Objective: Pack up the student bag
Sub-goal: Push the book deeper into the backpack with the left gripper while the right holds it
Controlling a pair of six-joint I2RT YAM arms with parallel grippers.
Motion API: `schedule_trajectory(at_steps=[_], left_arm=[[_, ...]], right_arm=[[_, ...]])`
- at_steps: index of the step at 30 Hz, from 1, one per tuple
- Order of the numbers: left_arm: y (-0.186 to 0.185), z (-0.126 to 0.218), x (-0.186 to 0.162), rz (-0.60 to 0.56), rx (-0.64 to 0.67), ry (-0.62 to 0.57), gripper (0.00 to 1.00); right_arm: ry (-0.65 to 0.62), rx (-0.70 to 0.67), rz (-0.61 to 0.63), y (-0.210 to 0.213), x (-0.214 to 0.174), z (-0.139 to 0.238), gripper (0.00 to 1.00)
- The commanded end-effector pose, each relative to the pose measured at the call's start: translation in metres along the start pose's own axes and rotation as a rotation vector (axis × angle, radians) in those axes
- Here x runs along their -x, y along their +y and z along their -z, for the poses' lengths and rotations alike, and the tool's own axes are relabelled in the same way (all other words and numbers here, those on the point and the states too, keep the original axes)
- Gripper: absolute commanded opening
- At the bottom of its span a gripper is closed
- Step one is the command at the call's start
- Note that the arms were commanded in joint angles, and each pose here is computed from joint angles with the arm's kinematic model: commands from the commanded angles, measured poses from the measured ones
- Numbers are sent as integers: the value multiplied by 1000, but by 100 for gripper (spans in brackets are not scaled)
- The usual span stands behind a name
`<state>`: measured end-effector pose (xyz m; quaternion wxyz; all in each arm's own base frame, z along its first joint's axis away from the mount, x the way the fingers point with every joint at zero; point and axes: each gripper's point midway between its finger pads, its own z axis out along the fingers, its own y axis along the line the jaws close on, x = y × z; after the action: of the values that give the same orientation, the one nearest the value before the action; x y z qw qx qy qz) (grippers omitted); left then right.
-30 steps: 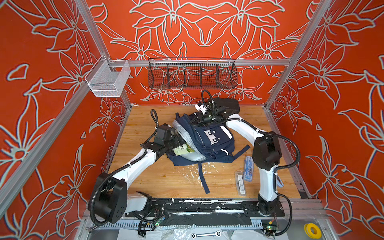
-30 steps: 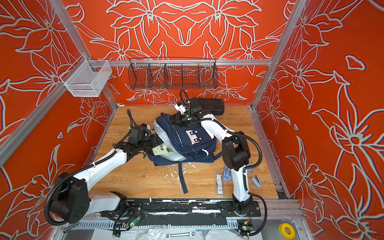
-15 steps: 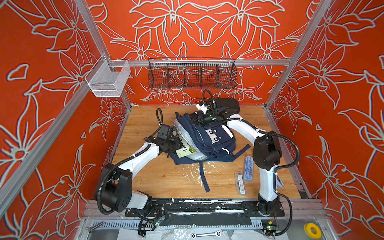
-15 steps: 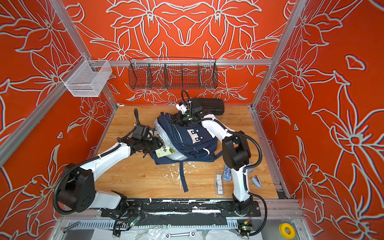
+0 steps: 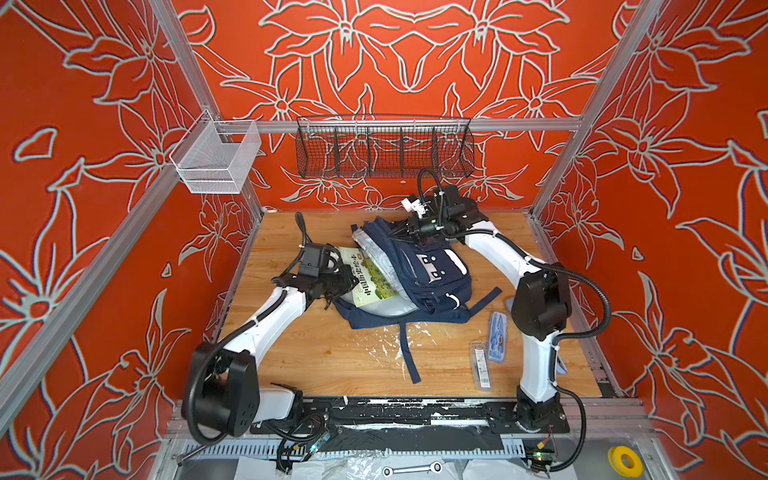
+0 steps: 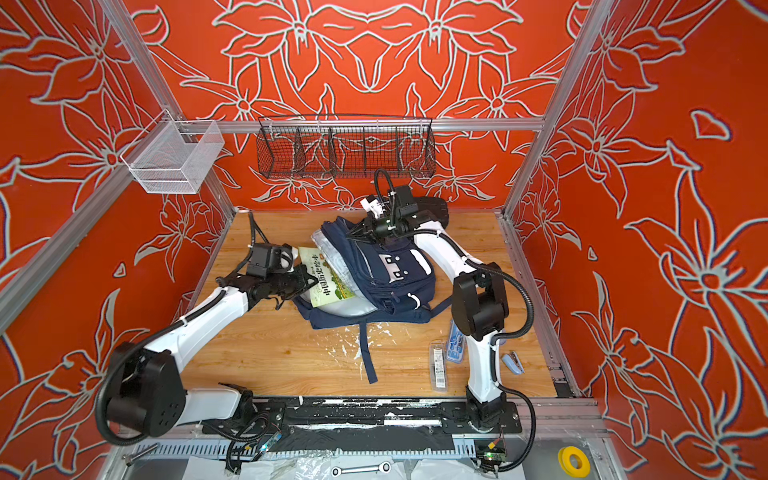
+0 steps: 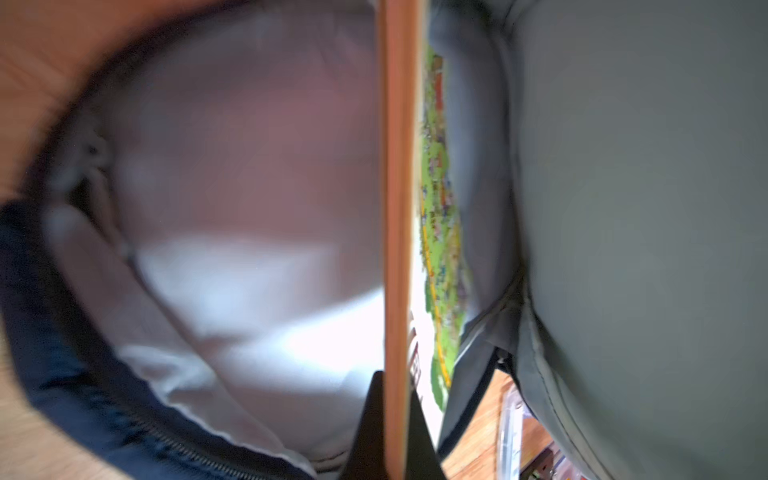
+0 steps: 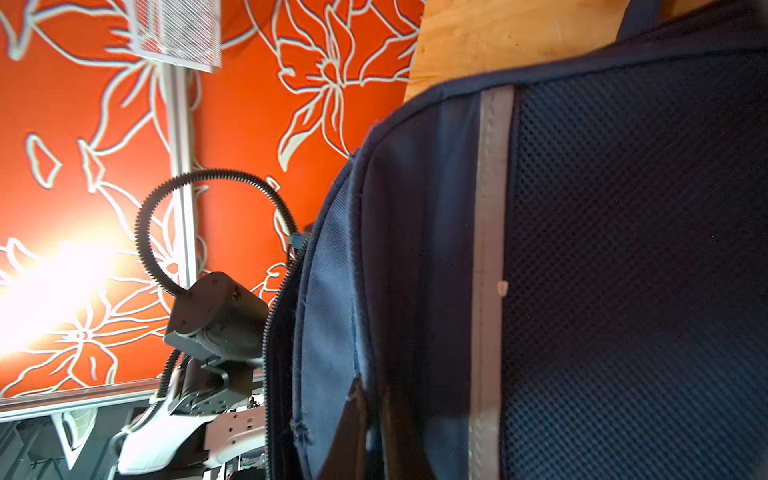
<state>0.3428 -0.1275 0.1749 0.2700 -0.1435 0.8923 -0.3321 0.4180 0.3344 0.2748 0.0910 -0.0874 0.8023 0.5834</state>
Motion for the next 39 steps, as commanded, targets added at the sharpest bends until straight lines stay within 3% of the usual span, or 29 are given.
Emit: schedule_trajectory(at_steps=[1, 5, 11, 17, 24, 29, 30, 32, 34, 35, 39], left_arm=[[-23, 35, 10, -52, -113, -73, 0], [-51, 50, 14, -89, -249, -102, 0], [-76, 41, 17, -47, -425, -46, 0], [-57, 9, 11, 29, -416, -22, 0], [-64, -52, -3, 31, -389, -27, 0], [-44, -88, -20, 49, -276, 19, 1], [-41, -90, -23, 51, -264, 28, 10], [-34, -90, -28, 43, -213, 50, 42], [-26, -82, -29, 13, -123, 52, 67], [-22, -74, -29, -14, -80, 44, 99], [-9, -39, -24, -71, 86, 12, 97]], right_arm=[[31, 136, 151, 69, -9, 31, 0], [56, 132, 166, 72, -13, 34, 0], [60, 132, 159, 70, -13, 32, 0], [41, 139, 164, 75, -10, 34, 0], [9, 111, 131, 61, -4, 28, 0], [-26, 74, 99, 45, 0, 24, 0], [-31, 67, 98, 42, 0, 23, 0], [-40, 50, 92, 36, 0, 21, 0], [-50, 31, 88, 31, 0, 20, 0], [-55, 21, 87, 27, 0, 20, 0], [-67, 8, 72, 17, 1, 17, 0]])
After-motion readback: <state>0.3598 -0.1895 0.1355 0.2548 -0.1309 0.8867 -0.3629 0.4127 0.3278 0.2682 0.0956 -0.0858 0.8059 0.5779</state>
